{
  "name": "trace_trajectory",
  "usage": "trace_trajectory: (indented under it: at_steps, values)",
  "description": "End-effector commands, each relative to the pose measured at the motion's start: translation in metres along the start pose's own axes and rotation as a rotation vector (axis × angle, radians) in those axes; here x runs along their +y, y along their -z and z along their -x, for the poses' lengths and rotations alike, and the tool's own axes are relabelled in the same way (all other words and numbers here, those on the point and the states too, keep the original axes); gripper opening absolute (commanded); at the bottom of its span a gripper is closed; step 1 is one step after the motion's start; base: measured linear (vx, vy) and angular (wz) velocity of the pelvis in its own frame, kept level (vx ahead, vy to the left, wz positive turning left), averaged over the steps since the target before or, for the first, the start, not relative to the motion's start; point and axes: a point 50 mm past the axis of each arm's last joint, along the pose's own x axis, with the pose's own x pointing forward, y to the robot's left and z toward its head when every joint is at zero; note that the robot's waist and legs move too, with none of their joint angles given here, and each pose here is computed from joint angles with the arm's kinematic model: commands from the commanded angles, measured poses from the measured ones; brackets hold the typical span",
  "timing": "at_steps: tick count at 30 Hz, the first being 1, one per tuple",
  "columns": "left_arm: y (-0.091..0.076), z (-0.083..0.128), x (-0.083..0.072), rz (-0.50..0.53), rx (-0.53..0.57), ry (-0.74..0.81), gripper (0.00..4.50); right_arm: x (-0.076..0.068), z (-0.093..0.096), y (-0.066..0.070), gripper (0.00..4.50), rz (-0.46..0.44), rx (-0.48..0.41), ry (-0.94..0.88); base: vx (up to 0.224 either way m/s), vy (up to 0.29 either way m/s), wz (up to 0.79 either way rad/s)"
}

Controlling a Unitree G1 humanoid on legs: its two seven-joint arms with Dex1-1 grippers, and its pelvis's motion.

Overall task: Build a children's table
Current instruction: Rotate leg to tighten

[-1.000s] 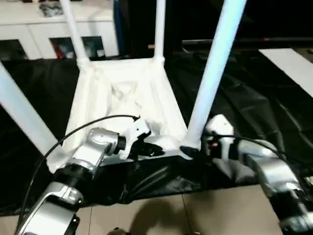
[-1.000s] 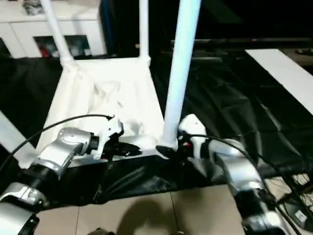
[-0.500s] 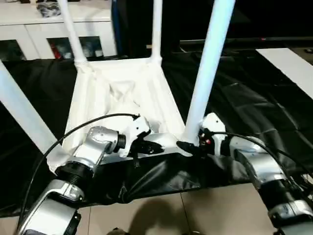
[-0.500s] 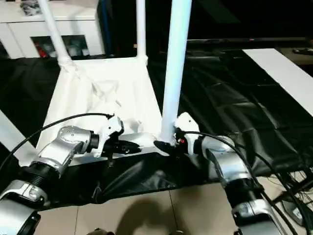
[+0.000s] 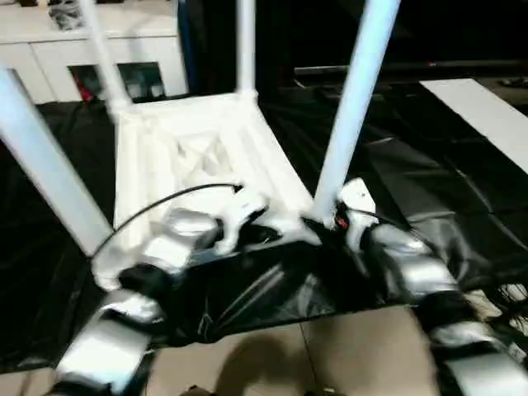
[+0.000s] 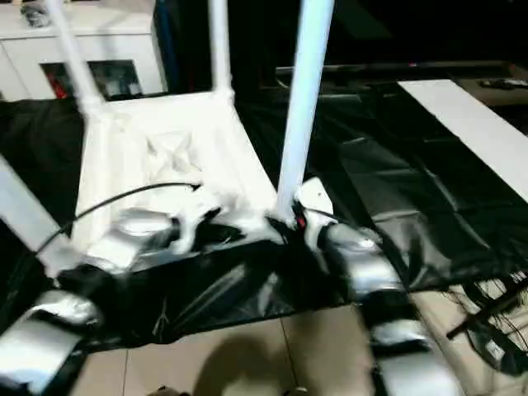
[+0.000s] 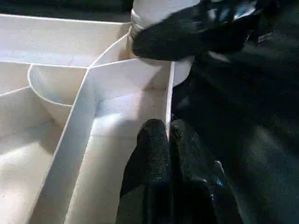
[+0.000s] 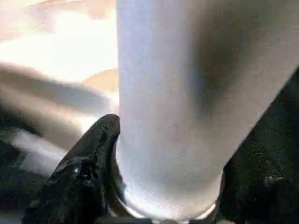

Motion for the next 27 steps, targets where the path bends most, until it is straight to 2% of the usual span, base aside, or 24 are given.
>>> trace_trajectory:
  at_steps: [1,2,5,6,7,8,10,12,14,17,19,22,23,27]
  values:
    - [-0.011,-0.024,-0.017,0.046,-0.054,-0.009,0.0,0.035,-0.015,0.011,2.72,-0.04,0.065,-0.035,0.0,0.0,0.0]
    - [-0.012,-0.029,-0.021,0.044,-0.053,-0.004,0.0,0.049,-0.02,0.006,2.72,-0.032,0.036,-0.091,0.0,0.0,0.0]
    - [-0.011,-0.031,-0.025,0.029,-0.05,0.021,0.0,0.064,-0.024,-0.004,2.72,0.017,-0.026,-0.173,0.0,0.0,0.0]
    - [-0.01,-0.03,-0.025,0.024,-0.047,0.033,0.0,0.064,-0.024,-0.005,3.07,0.038,-0.033,-0.176,0.0,0.0,0.0]
    - [-0.009,-0.028,-0.025,0.019,-0.041,0.044,0.0,0.062,-0.023,-0.006,3.07,0.039,-0.048,-0.179,0.0,0.0,0.0]
    - [-0.005,-0.025,-0.023,0.012,-0.03,0.058,0.0,0.056,-0.02,-0.007,3.42,0.035,-0.073,-0.169,0.0,0.0,0.0]
    - [-0.001,-0.018,-0.019,-0.001,-0.018,0.072,0.0,0.044,-0.016,-0.009,3.42,0.061,-0.101,-0.153,0.0,0.0,0.0]
    - [0.0,-0.013,-0.016,-0.009,-0.019,0.086,0.0,0.034,-0.011,-0.009,3.77,0.081,-0.11,-0.166,0.0,0.0,0.0]
    - [0.002,-0.007,-0.013,-0.012,-0.017,0.104,0.0,0.026,-0.006,-0.009,3.9,0.066,-0.122,-0.202,0.0,0.0,0.0]
    - [0.004,-0.001,-0.01,-0.024,-0.01,0.131,0.0,0.019,0.0,-0.007,4.22,0.075,-0.11,-0.259,0.0,0.0,0.0]
    - [0.006,0.012,-0.008,-0.054,-0.022,0.228,0.0,0.01,0.014,-0.001,4.22,0.137,-0.06,-0.394,0.0,0.0,0.0]
    - [0.008,0.021,-0.007,-0.069,-0.017,0.296,0.0,0.007,0.023,0.002,4.22,0.17,-0.034,-0.515,0.0,0.0,0.0]
    - [0.009,0.027,-0.006,-0.088,-0.006,0.338,0.0,0.007,0.03,0.004,4.22,0.195,-0.008,-0.607,0.0,0.0,0.0]
    - [0.012,0.036,-0.005,-0.108,0.007,0.394,0.0,0.007,0.036,0.004,4.22,0.24,0.026,-0.703,0.0,0.0,0.0]
